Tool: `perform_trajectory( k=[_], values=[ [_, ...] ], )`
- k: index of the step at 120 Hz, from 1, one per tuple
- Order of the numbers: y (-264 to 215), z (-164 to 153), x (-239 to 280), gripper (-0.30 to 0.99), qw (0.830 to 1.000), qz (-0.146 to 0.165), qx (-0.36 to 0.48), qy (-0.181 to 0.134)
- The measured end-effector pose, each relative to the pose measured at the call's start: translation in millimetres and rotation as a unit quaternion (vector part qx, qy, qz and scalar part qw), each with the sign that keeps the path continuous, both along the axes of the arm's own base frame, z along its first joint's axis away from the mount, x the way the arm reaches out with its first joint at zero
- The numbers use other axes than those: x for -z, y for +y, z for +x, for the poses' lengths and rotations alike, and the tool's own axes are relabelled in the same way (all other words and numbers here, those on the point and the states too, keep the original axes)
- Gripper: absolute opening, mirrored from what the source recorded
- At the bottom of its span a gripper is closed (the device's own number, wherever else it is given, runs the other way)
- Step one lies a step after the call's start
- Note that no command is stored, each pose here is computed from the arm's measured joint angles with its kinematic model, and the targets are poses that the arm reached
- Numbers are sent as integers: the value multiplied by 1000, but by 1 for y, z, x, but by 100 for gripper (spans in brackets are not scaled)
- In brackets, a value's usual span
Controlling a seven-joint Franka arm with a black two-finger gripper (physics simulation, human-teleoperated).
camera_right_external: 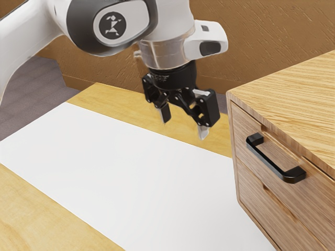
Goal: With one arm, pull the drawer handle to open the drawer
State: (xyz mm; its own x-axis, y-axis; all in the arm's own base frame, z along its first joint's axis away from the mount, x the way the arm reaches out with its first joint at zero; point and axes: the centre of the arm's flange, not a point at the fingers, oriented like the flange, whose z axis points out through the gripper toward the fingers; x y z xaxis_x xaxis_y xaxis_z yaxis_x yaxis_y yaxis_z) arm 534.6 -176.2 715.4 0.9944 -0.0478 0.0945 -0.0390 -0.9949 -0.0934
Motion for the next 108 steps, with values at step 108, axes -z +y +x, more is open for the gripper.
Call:
perform_trajectory(
  k=[108],
  values=[
    [85, -105, 31, 67, 984, -109, -126, -60]
  ],
)
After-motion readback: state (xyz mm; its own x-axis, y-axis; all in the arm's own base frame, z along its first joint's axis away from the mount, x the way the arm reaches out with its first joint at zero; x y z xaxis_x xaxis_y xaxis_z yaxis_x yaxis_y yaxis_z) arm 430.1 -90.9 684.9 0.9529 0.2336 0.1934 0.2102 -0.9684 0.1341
